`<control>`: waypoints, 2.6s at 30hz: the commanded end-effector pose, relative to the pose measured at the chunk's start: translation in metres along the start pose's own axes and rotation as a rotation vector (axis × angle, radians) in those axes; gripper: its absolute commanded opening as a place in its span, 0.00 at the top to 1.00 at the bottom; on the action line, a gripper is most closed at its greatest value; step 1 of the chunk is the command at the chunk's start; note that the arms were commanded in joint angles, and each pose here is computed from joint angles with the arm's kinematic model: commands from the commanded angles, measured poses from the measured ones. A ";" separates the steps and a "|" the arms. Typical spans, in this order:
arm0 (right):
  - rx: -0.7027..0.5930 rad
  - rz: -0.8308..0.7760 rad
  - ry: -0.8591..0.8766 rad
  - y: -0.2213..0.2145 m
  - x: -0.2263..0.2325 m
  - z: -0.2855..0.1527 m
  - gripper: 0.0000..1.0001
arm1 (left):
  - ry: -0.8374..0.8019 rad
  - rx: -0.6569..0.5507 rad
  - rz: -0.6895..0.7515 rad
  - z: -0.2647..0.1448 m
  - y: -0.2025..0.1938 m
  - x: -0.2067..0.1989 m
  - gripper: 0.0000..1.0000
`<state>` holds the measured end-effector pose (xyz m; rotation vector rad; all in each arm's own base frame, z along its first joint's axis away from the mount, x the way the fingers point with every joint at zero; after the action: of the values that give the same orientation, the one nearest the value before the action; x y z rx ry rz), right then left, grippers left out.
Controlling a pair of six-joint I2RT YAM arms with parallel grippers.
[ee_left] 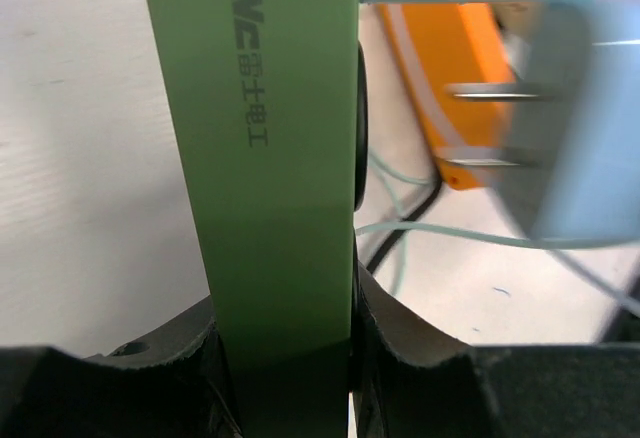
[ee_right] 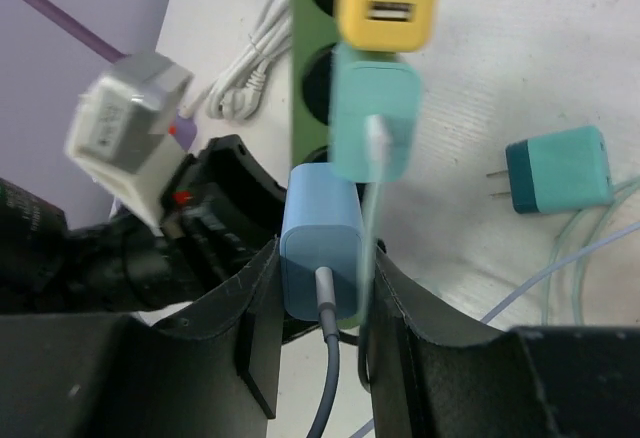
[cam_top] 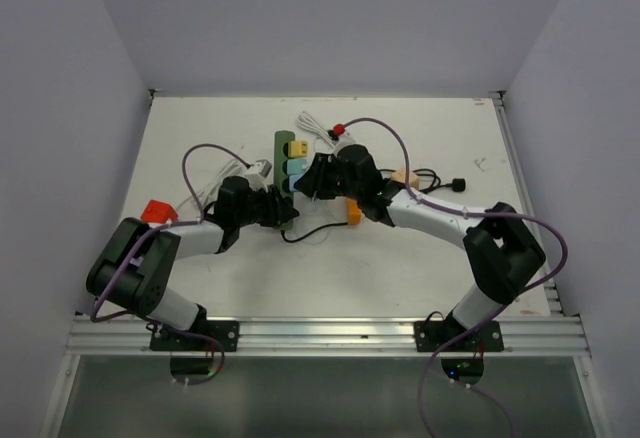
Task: Pull the plug off the socket
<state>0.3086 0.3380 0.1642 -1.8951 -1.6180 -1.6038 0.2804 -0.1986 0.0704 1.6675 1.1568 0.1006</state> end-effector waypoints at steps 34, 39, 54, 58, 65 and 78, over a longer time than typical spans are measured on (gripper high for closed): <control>0.010 -0.007 -0.242 -0.002 -0.081 0.012 0.43 | 0.162 -0.073 0.153 -0.006 0.029 0.013 1.00; 0.008 -0.005 -0.228 0.000 -0.077 0.007 0.38 | 0.162 -0.070 0.159 -0.005 0.030 0.012 1.00; -0.051 -0.149 0.004 0.028 -0.005 -0.046 0.16 | 0.155 -0.059 0.178 -0.001 0.027 0.008 1.00; -0.046 -0.130 0.040 0.044 0.019 -0.025 0.18 | 0.144 -0.064 0.190 -0.002 0.028 0.003 1.00; -0.043 -0.135 -0.002 0.053 0.011 0.011 0.19 | 0.137 -0.070 0.208 -0.002 0.029 -0.003 1.00; -0.002 -0.064 0.021 0.039 -0.001 0.039 0.44 | 0.110 -0.092 0.231 -0.004 0.032 -0.012 1.00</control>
<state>0.3574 0.3389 0.1505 -1.9021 -1.7547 -1.5693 0.2763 -0.1931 0.0636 1.8201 1.1741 0.2984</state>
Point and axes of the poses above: each gripper's point midway between its finger pads, its own z axis out along the fingers, its own x axis along the line the jaws close on, y = z × x, the point moved 3 cm from there along -z, back along the fingers, and after that the axes turned 14 degrees about z, right-handed, at the moved point
